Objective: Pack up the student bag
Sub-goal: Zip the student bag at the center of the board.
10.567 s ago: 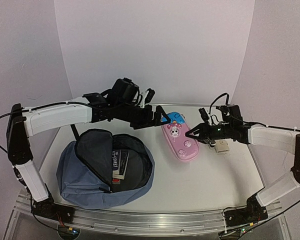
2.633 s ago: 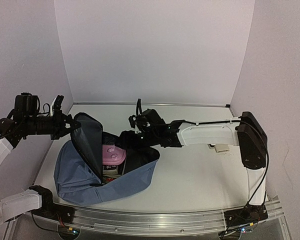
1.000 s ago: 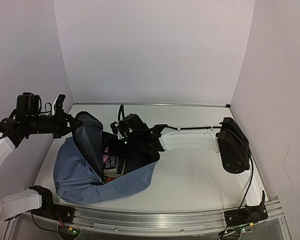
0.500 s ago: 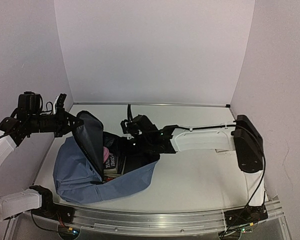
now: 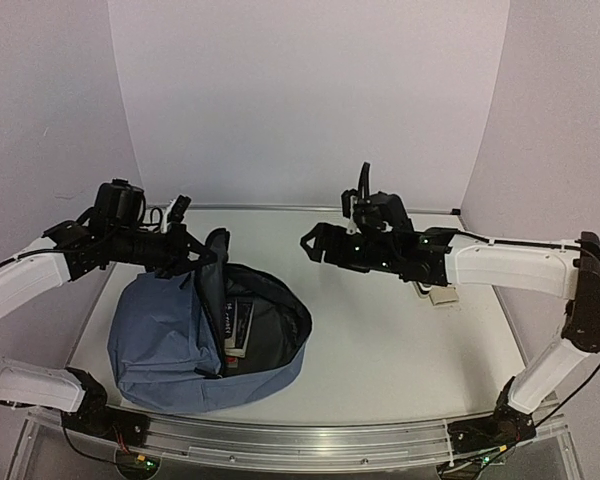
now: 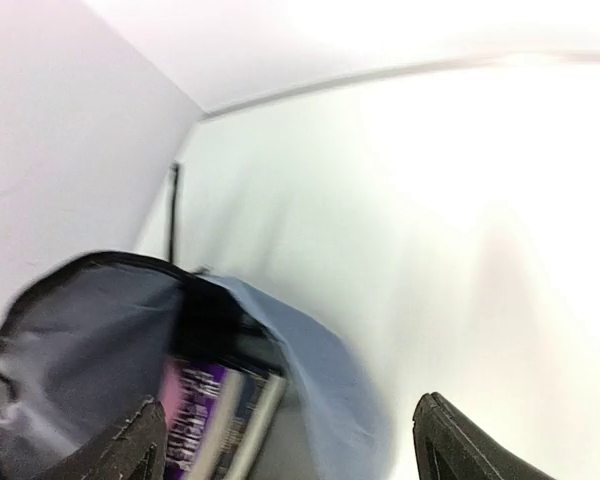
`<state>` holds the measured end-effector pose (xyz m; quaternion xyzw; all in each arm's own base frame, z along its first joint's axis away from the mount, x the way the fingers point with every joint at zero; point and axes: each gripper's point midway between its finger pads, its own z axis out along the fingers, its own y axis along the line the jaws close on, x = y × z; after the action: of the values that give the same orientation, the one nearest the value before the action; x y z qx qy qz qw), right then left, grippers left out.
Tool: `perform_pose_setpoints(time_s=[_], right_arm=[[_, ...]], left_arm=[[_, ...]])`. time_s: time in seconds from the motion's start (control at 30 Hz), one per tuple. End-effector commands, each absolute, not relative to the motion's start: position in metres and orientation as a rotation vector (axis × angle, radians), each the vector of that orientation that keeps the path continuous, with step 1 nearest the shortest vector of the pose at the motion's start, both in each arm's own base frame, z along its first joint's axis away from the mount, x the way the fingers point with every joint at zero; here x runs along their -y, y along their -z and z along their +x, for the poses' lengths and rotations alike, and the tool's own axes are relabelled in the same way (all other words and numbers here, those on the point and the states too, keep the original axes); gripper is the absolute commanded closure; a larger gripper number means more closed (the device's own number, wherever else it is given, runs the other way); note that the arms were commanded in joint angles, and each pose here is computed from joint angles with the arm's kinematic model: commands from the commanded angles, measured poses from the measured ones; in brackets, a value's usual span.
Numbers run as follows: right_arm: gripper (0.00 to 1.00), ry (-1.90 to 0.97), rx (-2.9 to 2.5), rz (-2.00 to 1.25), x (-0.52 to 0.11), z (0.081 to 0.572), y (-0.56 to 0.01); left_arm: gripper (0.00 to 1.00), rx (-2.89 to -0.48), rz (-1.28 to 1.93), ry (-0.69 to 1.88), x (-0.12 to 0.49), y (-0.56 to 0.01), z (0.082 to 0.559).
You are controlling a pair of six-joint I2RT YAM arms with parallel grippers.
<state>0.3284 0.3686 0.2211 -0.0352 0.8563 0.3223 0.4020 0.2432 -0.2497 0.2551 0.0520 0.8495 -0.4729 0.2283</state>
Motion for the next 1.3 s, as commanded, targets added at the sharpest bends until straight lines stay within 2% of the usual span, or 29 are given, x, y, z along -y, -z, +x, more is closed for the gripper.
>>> perform_pose_setpoints(time_s=[0.0,0.33,0.5,0.57,0.6,0.63,0.7,0.8,0.97,1.13,1.27], right_arm=[[0.13,-0.786,-2.137,-0.038,-0.350,0.323,-0.230],[0.10,-0.754,-2.118,0.038,-0.326,0.320,-0.231],[0.09,-0.724,-2.095,0.066,-0.314,0.319,-0.235],[0.09,-0.720,-2.085,0.071,-0.310,0.318,-0.238],[0.09,-0.720,-2.081,0.070,-0.309,0.317,-0.240],[0.09,-0.723,-2.078,0.069,-0.308,0.317,-0.241],[0.09,-0.731,-2.080,0.055,-0.309,0.315,-0.242],[0.10,-0.786,-2.093,-0.042,-0.322,0.307,-0.244],[0.14,-0.851,-2.050,-0.295,-0.355,0.278,-0.259],[0.15,-0.912,-2.009,-0.410,-0.373,0.250,-0.269],[0.21,-1.054,-1.946,-0.585,-0.419,0.205,-0.277]], left_arm=[[1.00,-2.273,0.181,1.259,0.288,-0.266,0.268],[1.00,-2.449,0.295,1.151,0.374,-0.210,0.269],[0.89,-2.500,0.361,1.188,0.401,-0.189,0.260],[0.83,-2.489,0.402,1.214,0.410,-0.189,0.256],[0.76,-2.468,0.423,1.224,0.414,-0.192,0.255],[0.64,-2.442,0.454,1.232,0.417,-0.197,0.251],[0.47,-2.394,0.478,1.243,0.418,-0.209,0.249],[0.27,-2.340,0.469,1.220,0.408,-0.227,0.249],[0.14,-2.318,0.382,1.068,0.369,-0.242,0.253],[0.11,-2.368,0.127,0.937,0.299,-0.238,0.267],[0.17,-2.433,-0.133,0.838,0.234,-0.225,0.273]])
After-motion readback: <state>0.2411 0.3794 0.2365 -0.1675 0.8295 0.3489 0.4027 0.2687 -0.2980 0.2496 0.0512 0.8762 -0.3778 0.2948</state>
